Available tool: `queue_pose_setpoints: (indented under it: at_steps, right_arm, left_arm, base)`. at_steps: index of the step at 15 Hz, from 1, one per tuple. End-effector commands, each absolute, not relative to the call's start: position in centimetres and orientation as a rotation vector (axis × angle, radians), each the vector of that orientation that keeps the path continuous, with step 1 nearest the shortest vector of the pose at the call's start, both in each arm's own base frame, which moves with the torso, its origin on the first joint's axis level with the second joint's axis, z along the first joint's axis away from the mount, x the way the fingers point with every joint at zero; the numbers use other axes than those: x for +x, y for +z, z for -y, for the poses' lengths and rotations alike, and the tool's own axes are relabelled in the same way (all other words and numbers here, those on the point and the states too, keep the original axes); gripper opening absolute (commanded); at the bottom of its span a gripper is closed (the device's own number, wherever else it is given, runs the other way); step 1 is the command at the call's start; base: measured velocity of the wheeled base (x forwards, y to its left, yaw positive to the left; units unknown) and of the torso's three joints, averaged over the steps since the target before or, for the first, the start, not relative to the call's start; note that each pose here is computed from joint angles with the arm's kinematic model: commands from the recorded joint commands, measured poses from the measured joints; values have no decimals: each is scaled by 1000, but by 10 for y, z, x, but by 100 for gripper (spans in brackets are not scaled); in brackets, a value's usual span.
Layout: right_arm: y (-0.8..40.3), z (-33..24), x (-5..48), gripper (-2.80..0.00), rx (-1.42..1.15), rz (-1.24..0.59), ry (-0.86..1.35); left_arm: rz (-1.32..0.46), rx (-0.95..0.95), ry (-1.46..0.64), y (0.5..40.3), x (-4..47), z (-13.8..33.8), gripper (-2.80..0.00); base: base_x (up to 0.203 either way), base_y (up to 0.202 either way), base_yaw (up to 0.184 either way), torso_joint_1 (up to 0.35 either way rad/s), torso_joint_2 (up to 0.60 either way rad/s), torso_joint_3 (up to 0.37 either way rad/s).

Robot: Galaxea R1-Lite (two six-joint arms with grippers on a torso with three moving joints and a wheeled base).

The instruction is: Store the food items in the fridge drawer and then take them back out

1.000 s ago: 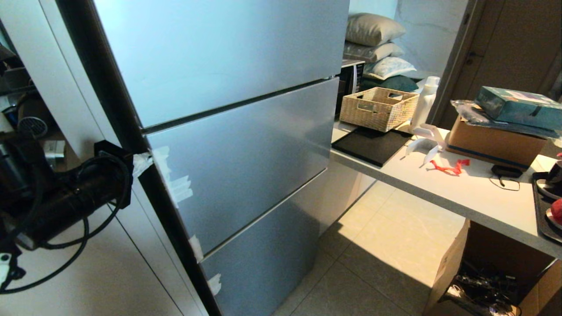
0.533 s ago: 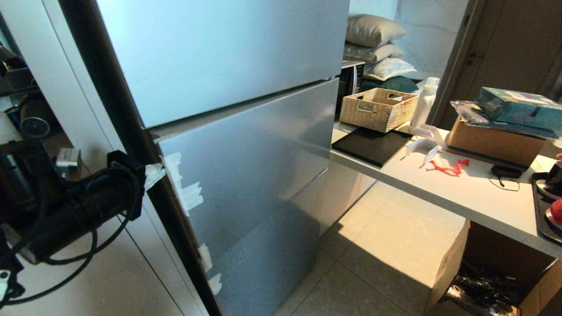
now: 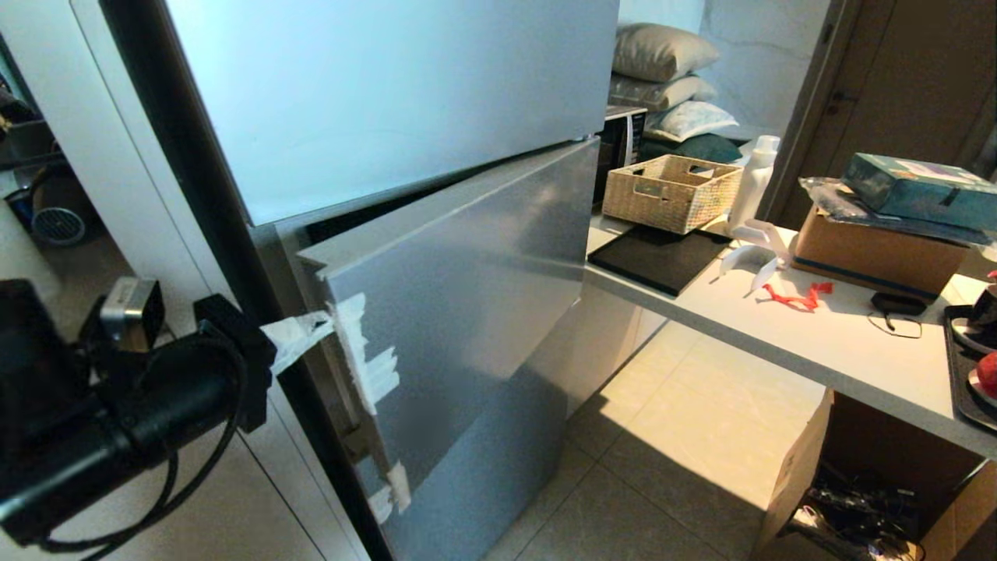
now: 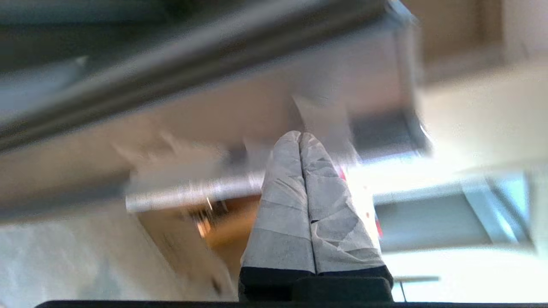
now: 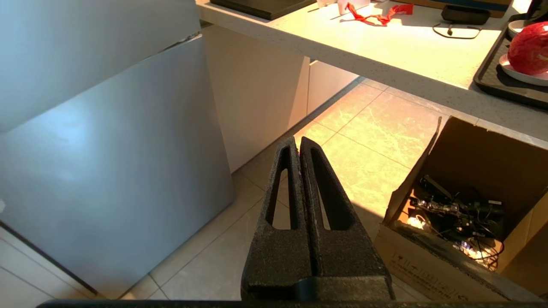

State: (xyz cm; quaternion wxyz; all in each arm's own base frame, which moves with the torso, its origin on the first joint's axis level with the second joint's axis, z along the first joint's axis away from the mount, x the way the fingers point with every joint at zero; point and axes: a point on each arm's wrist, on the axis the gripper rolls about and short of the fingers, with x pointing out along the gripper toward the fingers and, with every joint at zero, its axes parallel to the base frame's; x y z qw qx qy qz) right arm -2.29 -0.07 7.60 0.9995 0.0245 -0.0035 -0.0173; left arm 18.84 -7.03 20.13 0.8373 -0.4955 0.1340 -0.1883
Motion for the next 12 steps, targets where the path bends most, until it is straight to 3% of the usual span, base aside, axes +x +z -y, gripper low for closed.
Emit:
queue_pose_setpoints:
  at_steps: [1,5,12]
  right_arm:
    - [76,1,-23,-280,49,7,-35]
    - [76,1,-23,-280,49,7,-35]
    - [76,1,-23,-280,49,7,-35]
  left_arm:
    - [-297,-1050,-523,205,153,78,-280]
    - [-366,-1030,-590,191,122,77,-280]
    - [-127,-924,-391,224,150,71,-280]
  base:
    - [0,0,0,0,0,0]
    - [0,0,0,0,0,0]
    - [0,0,0,0,0,0]
